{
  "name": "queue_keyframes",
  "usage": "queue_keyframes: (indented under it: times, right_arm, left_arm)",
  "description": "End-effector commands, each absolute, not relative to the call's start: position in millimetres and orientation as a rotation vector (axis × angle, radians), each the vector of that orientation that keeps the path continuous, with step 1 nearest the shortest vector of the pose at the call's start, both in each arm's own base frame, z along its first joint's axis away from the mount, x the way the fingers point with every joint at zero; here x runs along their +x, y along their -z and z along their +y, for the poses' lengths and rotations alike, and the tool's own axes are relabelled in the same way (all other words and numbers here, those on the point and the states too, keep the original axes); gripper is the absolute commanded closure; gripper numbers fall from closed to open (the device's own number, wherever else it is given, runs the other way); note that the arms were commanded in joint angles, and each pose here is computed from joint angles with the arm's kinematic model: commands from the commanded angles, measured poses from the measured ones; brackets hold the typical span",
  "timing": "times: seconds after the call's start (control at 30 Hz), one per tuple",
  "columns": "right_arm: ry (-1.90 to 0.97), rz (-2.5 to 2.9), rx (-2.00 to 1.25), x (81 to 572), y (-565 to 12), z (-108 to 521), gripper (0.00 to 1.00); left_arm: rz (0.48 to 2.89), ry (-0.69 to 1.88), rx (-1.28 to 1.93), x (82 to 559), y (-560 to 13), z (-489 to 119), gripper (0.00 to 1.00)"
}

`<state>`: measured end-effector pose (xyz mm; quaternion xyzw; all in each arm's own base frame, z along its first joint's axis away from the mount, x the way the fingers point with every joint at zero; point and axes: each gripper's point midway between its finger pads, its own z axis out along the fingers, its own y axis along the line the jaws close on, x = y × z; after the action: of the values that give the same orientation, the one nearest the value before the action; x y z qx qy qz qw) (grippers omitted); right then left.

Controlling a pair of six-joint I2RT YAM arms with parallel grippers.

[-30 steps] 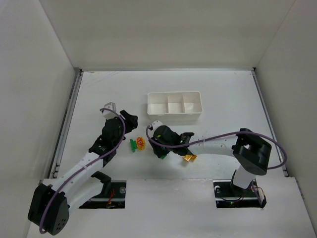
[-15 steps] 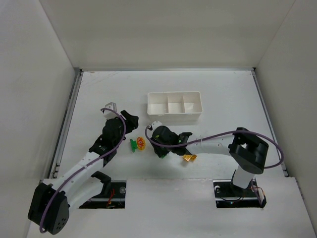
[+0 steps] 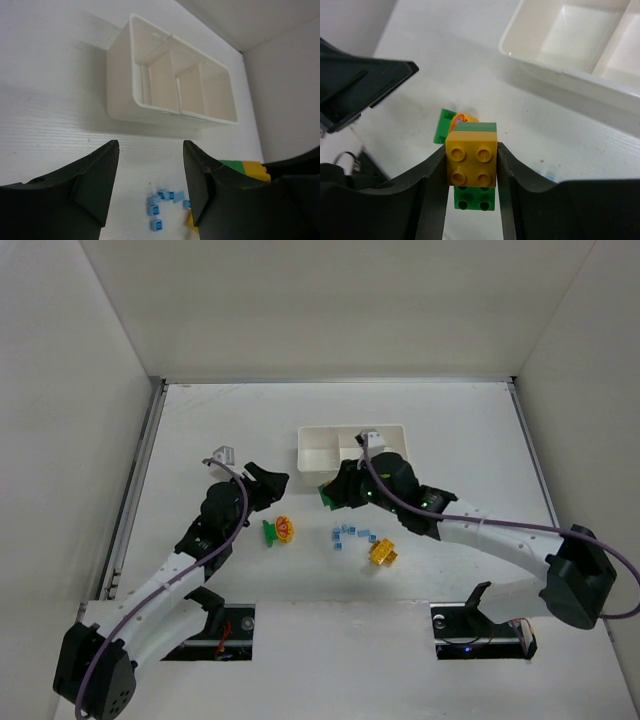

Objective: Sort the legos into containers by color

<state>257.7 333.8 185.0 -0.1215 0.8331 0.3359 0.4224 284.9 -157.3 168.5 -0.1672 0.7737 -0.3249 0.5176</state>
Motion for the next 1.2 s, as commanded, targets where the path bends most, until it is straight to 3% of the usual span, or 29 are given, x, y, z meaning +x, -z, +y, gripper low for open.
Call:
queue_keyframes:
  times: [0.0, 0.27, 0.43, 0.93, 1.17]
  right_arm:
    - [-1.088, 1.965, -0.181, 260, -228, 336, 0.8]
    - [-1.449, 1.779, 0.06, 269, -280, 313, 0.8]
    - [-1.616, 1.693, 0.174, 269, -297, 306, 0.79]
    - [-1.853, 1.621, 0.344, 277, -290, 313, 0.78]
    - [-1.93, 1.589, 0.414, 282, -283, 313, 0.78]
  left_arm:
    - [1.711, 1.016, -0.385, 275, -230, -179, 0.48]
    - [1.565, 1.287, -0.331, 255, -273, -220, 0.38]
    - [1.534, 1.383, -0.316, 253, -281, -244, 0.37]
    - [1.473, 1.538, -0.376, 258, -282, -269, 0.44]
    - [1.45, 1.565, -0.402, 261, -284, -269, 0.55]
